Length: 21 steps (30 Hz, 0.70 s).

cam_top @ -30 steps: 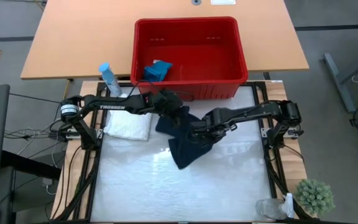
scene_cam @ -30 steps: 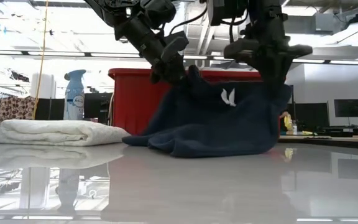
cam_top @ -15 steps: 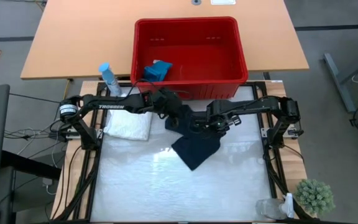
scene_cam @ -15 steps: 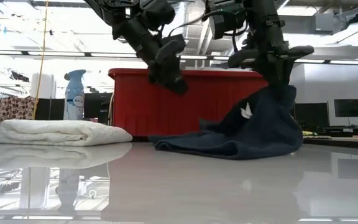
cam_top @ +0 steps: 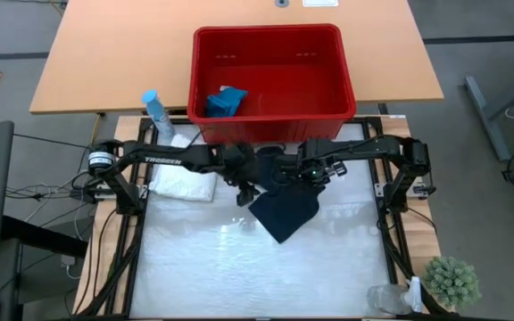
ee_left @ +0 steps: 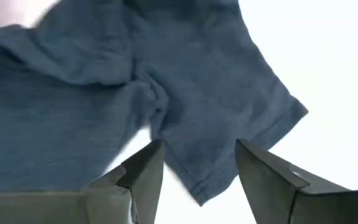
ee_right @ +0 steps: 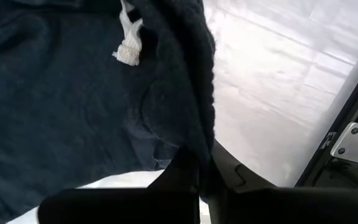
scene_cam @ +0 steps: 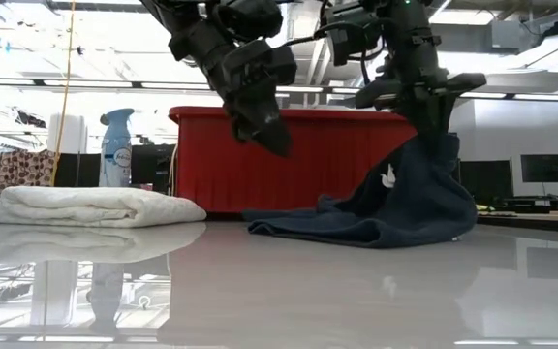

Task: Fold Laundry from Bin
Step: Fold the black shorts

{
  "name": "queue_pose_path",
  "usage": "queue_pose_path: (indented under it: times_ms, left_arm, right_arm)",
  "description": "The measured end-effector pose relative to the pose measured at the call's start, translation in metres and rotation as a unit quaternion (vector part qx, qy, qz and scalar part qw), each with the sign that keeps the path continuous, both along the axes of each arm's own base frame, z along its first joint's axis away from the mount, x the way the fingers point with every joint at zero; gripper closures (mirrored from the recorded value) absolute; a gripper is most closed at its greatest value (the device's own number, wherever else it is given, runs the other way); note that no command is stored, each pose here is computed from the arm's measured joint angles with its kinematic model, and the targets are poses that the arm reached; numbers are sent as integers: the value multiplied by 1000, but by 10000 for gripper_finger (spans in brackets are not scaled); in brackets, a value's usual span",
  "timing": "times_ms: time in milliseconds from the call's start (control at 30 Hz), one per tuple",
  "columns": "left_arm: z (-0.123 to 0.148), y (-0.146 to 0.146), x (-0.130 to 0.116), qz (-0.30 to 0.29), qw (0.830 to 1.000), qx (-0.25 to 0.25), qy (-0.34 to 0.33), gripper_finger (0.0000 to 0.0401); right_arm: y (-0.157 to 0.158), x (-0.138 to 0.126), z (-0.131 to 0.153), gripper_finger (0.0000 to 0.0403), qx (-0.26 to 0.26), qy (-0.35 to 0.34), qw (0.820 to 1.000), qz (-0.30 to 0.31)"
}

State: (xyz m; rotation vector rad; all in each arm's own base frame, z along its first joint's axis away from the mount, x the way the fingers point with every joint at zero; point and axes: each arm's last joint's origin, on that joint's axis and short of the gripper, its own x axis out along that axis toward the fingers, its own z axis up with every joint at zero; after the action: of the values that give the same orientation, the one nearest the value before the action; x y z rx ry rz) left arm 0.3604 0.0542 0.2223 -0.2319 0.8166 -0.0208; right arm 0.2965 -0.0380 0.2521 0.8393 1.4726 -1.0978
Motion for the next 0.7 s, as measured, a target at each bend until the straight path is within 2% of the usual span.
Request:
queue_pose_path:
  times_ms: [133,333,567,700]
  left_arm:
    - [-13,-21,14,-24,999,19,-10,237]
    - [-31,-39,24,-7,996,87,3,283]
    - [-55,-52,29,-23,996,83,33,364]
    - [-63,-57,33,-29,996,81,29,397]
  right_arm:
    - [1,0,0,376,0,-1,1000,1]
    - [3,2,0,376,-1,-8,1000,5]
    - [9,2,0,373,-2,-5,1000,12]
    - [11,2,0,342,-38,-1,999,11]
